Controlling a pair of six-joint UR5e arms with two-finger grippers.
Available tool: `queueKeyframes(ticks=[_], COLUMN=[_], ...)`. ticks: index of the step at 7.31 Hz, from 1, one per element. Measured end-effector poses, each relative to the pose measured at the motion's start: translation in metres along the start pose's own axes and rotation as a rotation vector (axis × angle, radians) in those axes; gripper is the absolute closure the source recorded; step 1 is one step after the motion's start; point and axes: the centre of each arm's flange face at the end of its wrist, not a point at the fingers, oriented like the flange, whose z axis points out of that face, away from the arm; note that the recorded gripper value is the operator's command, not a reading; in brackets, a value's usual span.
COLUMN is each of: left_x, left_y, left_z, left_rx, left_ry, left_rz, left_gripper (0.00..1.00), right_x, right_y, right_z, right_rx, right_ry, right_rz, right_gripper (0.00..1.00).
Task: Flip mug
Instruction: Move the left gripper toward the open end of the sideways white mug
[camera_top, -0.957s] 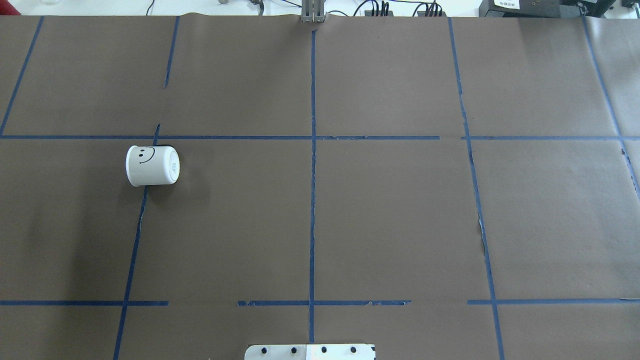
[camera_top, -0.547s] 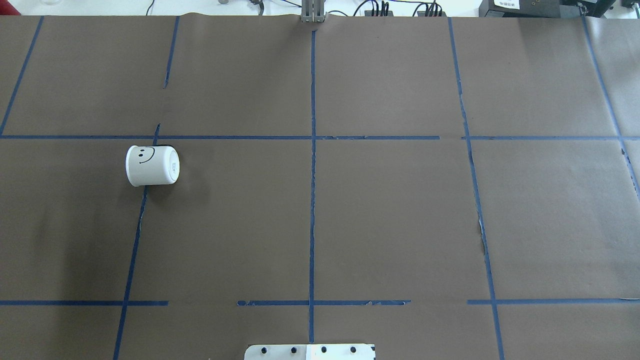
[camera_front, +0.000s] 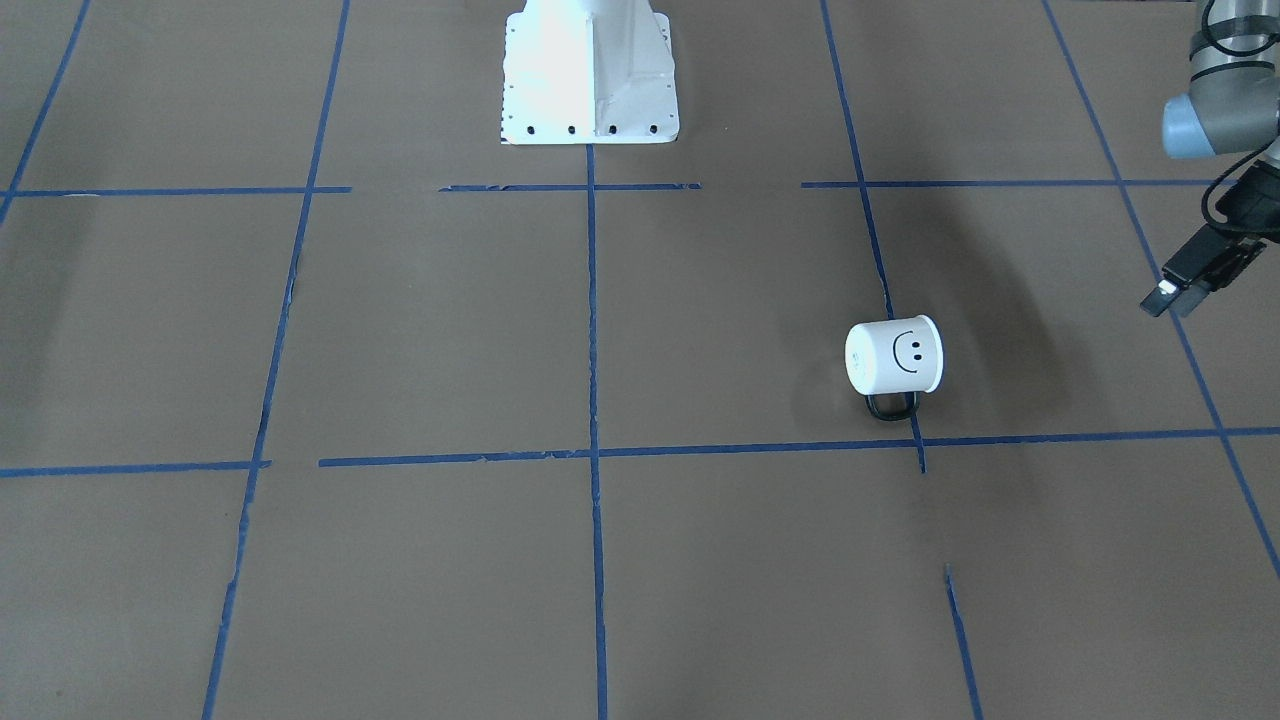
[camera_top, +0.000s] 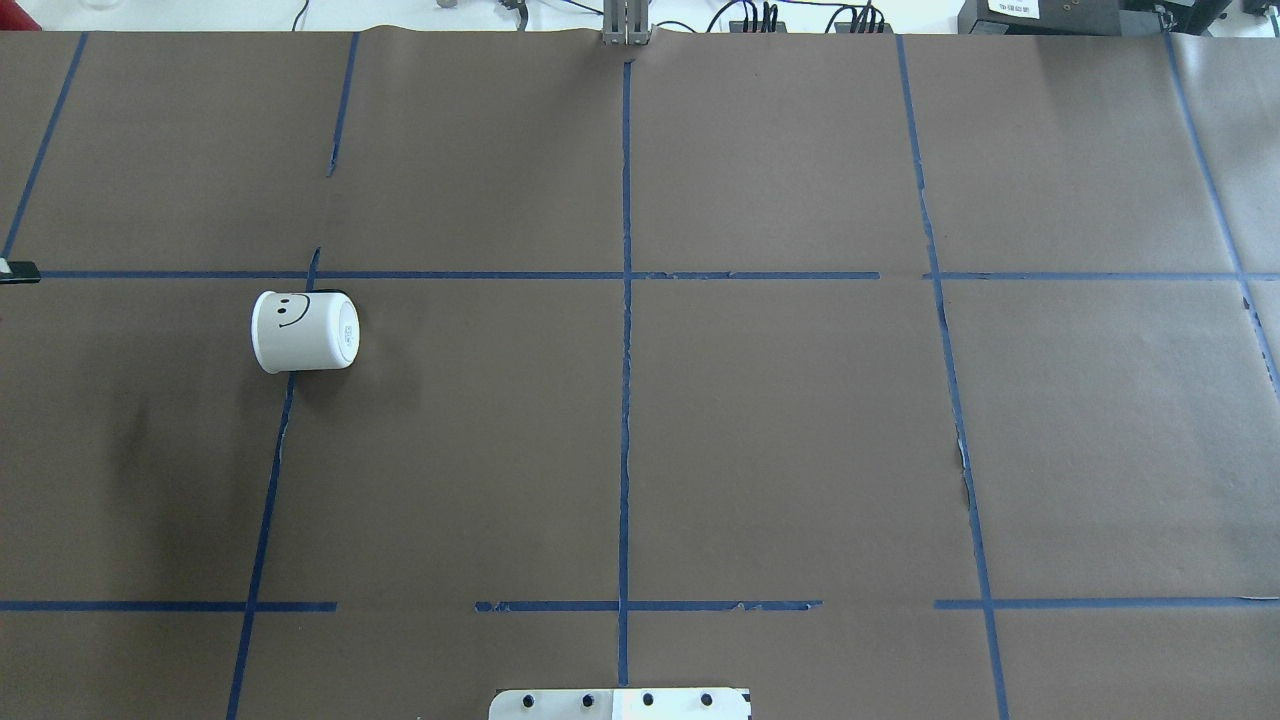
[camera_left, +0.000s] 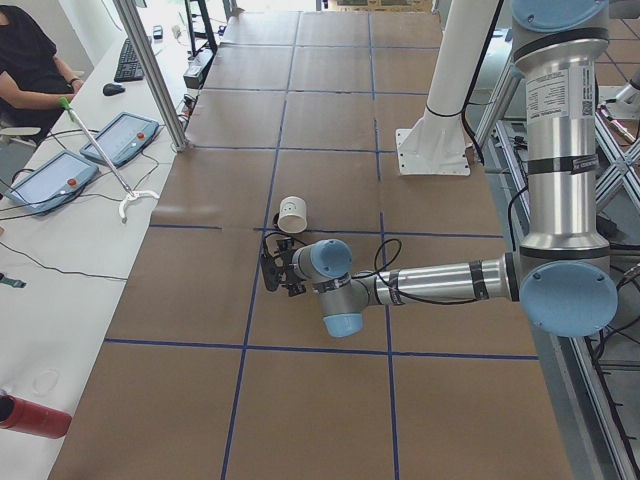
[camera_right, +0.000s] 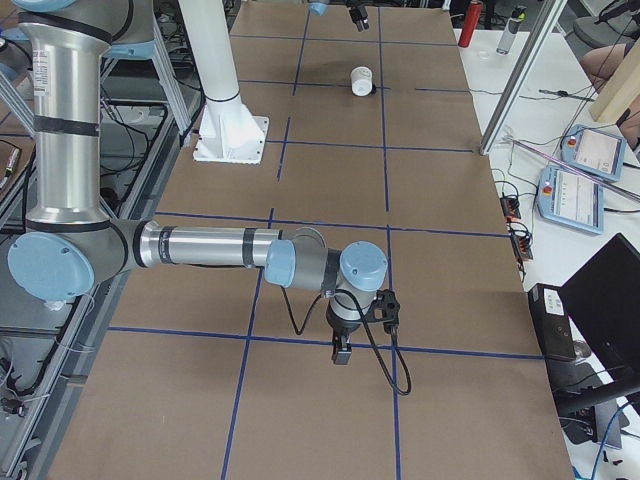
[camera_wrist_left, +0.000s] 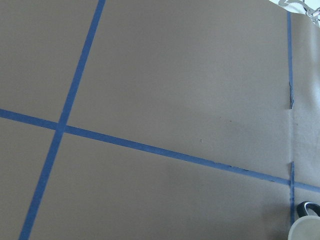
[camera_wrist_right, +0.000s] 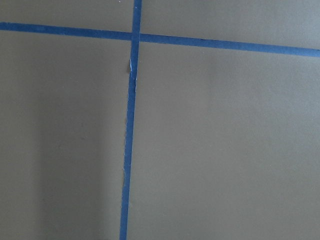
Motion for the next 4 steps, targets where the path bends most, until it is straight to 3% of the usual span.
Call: queueKeyframes(ticks=[4], left_x=[0.001], left_y=[0.040], left_z=[0.021], left_rx=[-0.036], left_ry=[0.238], left_rz=[0.061], left_gripper=[0.00], right_x=[0.000], right_y=[0.000], right_z=[0.000], right_rx=[0.000], right_ry=[0.000], right_rz=[0.000], right_gripper=[0.00])
